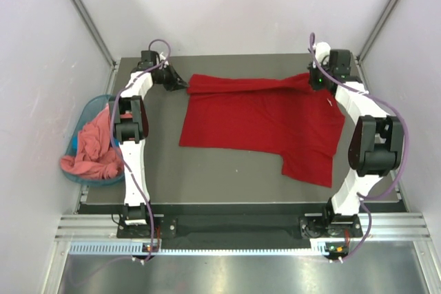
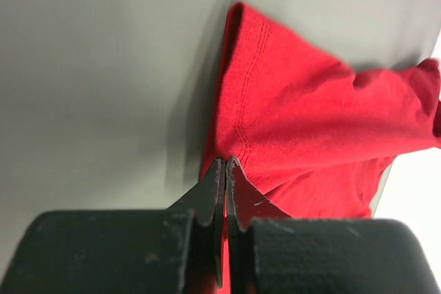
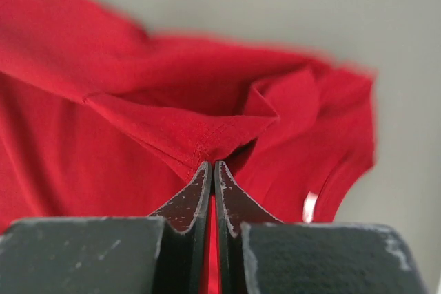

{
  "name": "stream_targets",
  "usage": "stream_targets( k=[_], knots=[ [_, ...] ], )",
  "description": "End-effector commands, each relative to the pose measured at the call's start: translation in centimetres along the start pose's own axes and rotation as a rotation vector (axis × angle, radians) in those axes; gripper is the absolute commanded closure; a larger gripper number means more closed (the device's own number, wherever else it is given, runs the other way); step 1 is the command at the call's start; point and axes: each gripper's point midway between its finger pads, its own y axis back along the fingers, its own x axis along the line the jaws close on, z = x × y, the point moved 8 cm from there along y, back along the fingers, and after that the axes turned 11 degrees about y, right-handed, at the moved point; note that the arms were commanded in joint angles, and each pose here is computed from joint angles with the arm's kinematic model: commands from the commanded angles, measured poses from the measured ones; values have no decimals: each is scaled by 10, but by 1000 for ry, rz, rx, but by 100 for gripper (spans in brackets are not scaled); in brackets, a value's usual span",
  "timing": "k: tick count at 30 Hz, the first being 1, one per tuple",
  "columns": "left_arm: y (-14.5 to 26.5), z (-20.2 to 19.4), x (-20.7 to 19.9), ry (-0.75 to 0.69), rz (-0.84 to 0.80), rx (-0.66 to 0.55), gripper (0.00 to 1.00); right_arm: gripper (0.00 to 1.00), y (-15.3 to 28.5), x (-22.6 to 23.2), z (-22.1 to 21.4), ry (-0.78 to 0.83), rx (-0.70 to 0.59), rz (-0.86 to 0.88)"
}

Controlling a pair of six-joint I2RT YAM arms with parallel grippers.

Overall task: Fold and stack the t-shirts
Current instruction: Fold the tshirt

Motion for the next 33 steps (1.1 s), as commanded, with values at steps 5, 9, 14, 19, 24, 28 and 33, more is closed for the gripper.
stream_targets(
  k=[5,9,14,19,24,28,33],
  knots=[
    [39,-23,-17,-82,74,46,100,100,25,19,-28,-108,102,-12],
    [41,-36,-13,-62,86,82,99,98,30,21,-43,-160,175,-52],
    [43,-48,-11,-64,143,125,82,75,41,19,-37,-230,196,-40],
    [63,-43,-21,-117,224,18,69,59,51,20,-36,-356,210,-74],
    [88,-56,-44,-176,258,-108,62,60,54,12,-60,-580,316,-221],
    [80,-101,-26,-163,289,-54,62,62,50,8,-81,-685,362,-291],
    [69,-142,-8,-103,319,22,64,63,43,14,-98,-754,369,-325]
  ],
)
